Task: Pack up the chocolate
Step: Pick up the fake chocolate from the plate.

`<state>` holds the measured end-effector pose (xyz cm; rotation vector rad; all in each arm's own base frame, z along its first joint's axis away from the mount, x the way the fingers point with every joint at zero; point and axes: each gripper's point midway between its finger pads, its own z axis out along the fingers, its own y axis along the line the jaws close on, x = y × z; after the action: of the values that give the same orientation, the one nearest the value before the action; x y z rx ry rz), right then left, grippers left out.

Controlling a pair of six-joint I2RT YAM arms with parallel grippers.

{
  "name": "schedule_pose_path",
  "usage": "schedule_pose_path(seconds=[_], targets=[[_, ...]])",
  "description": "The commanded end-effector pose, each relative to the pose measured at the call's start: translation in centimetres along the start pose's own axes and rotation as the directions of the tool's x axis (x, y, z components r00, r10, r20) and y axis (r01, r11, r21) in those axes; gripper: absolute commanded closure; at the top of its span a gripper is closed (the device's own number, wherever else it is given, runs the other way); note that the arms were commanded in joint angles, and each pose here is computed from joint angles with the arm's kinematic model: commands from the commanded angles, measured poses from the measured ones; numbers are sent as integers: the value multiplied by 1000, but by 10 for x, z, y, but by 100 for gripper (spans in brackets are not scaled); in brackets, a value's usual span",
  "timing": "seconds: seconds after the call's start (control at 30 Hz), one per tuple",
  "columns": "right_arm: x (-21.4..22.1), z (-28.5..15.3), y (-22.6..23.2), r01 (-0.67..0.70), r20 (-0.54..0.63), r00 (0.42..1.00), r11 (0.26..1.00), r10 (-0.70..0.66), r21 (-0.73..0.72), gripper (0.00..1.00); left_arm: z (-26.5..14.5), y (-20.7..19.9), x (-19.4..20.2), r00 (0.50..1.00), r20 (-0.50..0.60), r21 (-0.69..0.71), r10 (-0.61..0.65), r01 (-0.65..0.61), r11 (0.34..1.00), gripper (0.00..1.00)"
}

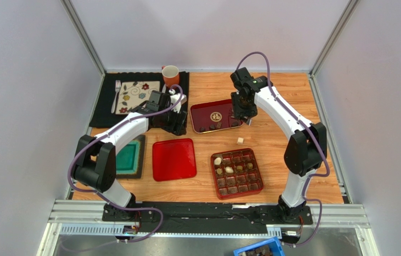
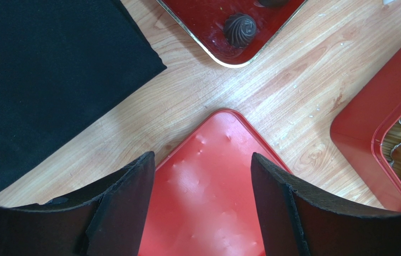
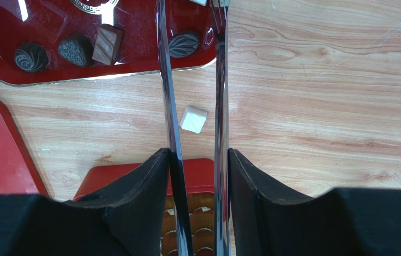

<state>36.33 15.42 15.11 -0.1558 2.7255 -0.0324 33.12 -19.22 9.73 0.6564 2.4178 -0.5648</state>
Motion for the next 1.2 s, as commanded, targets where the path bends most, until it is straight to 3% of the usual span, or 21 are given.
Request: schedule_pose_path(seconds=[0.0, 0.67, 1.0, 1.17], targets=[[-18, -1, -2, -8, 53, 999, 1000, 8, 4, 54, -10, -3, -17, 997, 67, 15, 28, -29, 999, 25], [-21, -7, 6, -15, 55, 998, 999, 17, -44, 67, -15, -1, -20, 997, 78, 6, 26, -27, 1000, 25], [-28, -60, 6, -20, 144, 989, 995, 35, -101, 68, -14, 4, -16, 997, 68, -7, 43, -43, 999, 25], [5, -73, 4, -8, 102, 995, 993, 20, -120, 68, -17, 6, -18, 997, 71, -13, 42, -42, 999, 25]])
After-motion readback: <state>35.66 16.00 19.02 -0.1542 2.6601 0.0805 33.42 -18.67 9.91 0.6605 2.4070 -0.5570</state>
